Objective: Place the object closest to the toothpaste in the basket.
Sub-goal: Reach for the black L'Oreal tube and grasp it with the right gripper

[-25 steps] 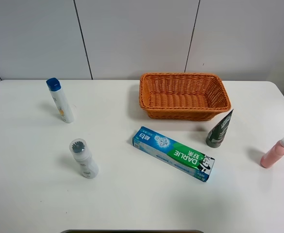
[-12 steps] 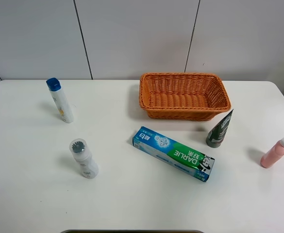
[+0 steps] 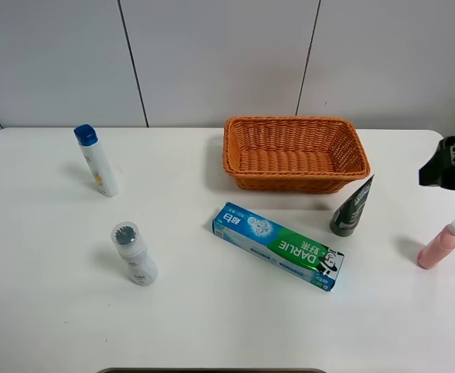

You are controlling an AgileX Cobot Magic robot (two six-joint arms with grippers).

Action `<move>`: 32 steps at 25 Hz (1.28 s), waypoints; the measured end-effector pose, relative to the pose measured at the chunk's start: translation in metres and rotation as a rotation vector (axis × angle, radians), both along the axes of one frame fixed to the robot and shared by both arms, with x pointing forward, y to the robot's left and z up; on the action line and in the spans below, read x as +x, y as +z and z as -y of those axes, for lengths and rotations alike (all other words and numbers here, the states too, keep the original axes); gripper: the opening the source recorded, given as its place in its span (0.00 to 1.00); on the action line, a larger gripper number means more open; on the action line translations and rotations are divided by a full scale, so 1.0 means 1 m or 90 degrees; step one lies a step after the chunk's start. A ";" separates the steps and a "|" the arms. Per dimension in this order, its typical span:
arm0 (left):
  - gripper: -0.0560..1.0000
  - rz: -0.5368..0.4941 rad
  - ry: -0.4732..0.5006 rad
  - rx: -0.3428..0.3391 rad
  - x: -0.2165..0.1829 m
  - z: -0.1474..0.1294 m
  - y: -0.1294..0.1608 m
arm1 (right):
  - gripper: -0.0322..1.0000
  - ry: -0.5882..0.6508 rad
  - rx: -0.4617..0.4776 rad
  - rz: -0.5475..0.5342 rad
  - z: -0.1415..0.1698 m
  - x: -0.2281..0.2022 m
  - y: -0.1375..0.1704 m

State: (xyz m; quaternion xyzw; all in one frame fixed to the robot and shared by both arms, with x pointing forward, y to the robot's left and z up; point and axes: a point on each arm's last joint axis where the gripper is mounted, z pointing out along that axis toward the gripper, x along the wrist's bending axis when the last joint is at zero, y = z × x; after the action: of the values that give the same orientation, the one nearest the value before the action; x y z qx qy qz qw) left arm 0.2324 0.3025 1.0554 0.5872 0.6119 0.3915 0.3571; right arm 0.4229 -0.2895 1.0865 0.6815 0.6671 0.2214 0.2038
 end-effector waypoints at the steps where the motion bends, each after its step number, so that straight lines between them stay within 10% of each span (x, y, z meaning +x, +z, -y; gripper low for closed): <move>1: 0.94 0.000 0.000 0.000 0.000 0.000 0.000 | 0.97 -0.004 0.010 -0.006 -0.001 0.007 -0.004; 13: 0.94 0.000 0.000 0.000 0.000 0.000 0.000 | 0.97 -0.078 0.076 -0.088 -0.007 0.047 -0.044; 32: 0.94 0.000 0.000 0.000 0.000 0.000 0.000 | 0.97 -0.160 0.172 -0.189 -0.019 0.121 -0.020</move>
State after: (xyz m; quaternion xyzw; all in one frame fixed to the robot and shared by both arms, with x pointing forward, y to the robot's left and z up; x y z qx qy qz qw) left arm 0.2324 0.3025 1.0554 0.5872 0.6119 0.3915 0.3571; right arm 0.5437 -0.2700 1.0665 0.8051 0.5643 0.1790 0.0367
